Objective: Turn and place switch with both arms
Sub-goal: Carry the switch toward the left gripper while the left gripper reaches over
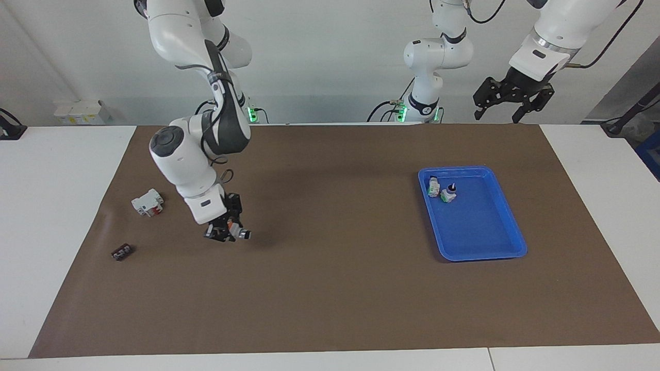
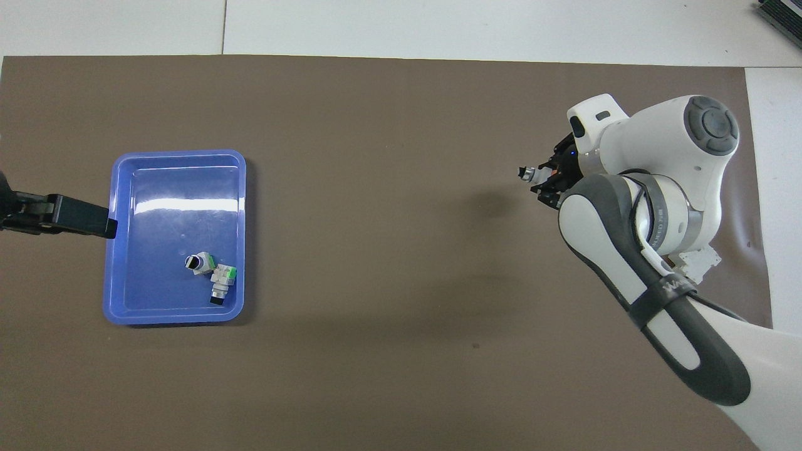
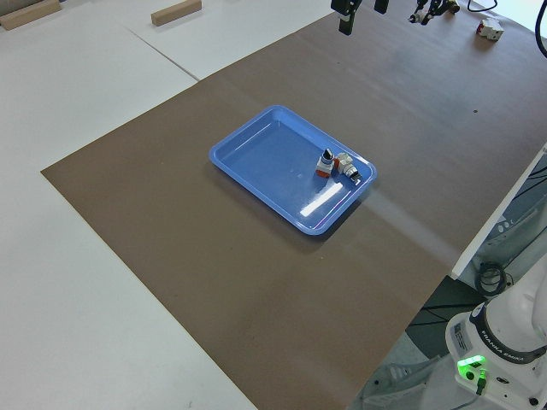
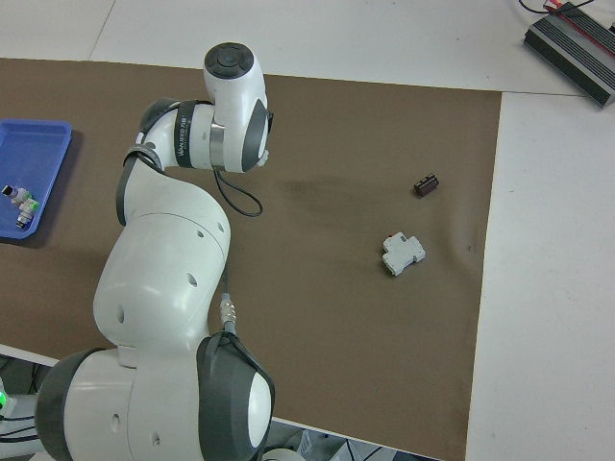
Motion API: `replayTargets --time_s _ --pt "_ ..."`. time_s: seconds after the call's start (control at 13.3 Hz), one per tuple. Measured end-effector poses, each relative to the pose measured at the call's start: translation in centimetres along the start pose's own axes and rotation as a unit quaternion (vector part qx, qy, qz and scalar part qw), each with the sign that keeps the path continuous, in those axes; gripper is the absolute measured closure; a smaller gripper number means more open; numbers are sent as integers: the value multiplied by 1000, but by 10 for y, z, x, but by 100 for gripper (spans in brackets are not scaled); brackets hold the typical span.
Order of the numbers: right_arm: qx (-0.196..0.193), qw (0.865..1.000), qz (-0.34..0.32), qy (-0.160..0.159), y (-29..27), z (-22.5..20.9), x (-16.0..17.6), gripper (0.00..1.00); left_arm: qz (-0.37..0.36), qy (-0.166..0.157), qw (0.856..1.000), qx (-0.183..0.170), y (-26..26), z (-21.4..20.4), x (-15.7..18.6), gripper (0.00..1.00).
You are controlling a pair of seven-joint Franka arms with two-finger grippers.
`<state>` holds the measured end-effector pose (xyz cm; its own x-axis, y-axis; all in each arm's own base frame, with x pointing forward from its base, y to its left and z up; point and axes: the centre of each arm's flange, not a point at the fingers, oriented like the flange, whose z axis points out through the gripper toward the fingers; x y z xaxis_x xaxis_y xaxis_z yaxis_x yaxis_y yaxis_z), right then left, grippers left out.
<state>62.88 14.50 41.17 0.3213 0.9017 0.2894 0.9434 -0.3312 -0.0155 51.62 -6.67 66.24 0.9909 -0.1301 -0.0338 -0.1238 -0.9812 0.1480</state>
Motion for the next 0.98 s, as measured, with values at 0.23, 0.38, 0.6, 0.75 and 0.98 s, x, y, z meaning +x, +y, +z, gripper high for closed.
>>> replayTargets --time_s 0.23,0.38,0.6,0.75,0.98 --pt "24 997 -38 61 -43 -22 76 59 0 2 998 -65 7 -1 0 0" --pt "30 993 -77 84 -75 -29 121 59 3 3 994 -111 15 1 1 0" --pt "24 990 -86 112 -113 -61 171 59 -10 23 984 -178 23 17 8 0" --pt "15 989 -83 122 -140 -85 191 59 -29 39 973 -224 25 34 9 0" --pt "11 989 -70 128 -169 -102 210 59 -58 42 955 -288 30 51 6 4"
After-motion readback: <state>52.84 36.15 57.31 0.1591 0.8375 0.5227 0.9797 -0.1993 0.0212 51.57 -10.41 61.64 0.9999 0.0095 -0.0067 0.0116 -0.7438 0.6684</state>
